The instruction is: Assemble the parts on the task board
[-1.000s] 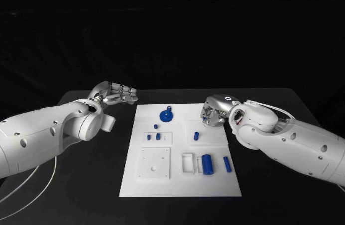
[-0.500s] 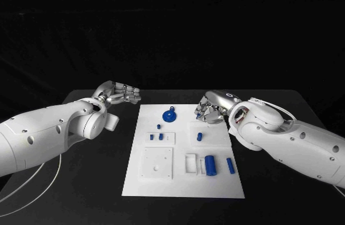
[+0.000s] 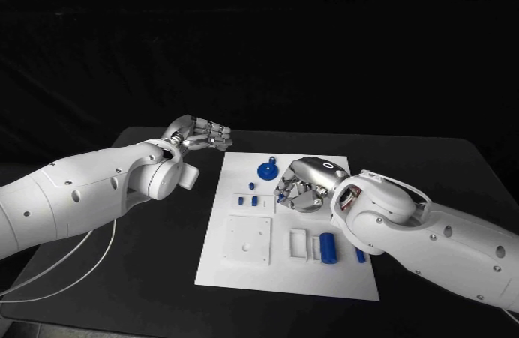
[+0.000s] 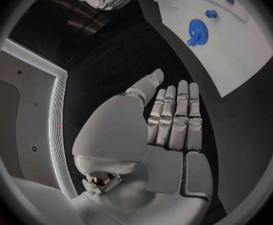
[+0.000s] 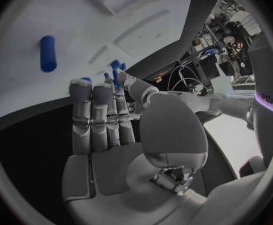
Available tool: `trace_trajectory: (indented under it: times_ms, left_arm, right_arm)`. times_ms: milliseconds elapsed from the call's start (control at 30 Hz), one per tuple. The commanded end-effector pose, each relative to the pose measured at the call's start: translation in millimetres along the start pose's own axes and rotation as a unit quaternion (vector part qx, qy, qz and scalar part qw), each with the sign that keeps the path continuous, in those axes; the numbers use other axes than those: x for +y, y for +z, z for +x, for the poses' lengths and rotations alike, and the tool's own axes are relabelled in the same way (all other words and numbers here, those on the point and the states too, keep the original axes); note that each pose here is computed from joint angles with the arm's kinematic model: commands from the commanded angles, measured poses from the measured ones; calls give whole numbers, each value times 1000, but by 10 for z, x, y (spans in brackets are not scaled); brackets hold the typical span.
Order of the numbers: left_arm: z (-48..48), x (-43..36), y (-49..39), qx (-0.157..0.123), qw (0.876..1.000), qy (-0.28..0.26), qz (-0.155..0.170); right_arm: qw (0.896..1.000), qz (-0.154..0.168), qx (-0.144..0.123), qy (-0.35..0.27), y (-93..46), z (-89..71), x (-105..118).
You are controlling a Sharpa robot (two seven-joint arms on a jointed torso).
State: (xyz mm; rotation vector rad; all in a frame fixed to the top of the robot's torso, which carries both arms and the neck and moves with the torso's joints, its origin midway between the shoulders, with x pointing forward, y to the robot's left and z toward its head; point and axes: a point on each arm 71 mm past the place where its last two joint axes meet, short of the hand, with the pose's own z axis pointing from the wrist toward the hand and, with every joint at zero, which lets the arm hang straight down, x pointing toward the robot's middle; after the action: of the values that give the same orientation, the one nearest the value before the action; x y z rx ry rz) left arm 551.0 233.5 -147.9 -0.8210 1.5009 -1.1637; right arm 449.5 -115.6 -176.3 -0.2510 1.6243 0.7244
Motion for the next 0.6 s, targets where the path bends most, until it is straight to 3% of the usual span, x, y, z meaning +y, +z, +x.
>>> trace_trajectory:
  times_ms: [33,300,600]
  left_arm:
    - [44,-43,14,-2,1000,-7,12]
    - [114,-68,36,2,1000,-9,16]
    - [173,-86,52,8,1000,-12,17]
  right_arm:
    - [999,-22,7,-31,2,91,96]
    - [998,-43,26,-45,6,324,264]
    - [996,-45,35,-66,27,464,317]
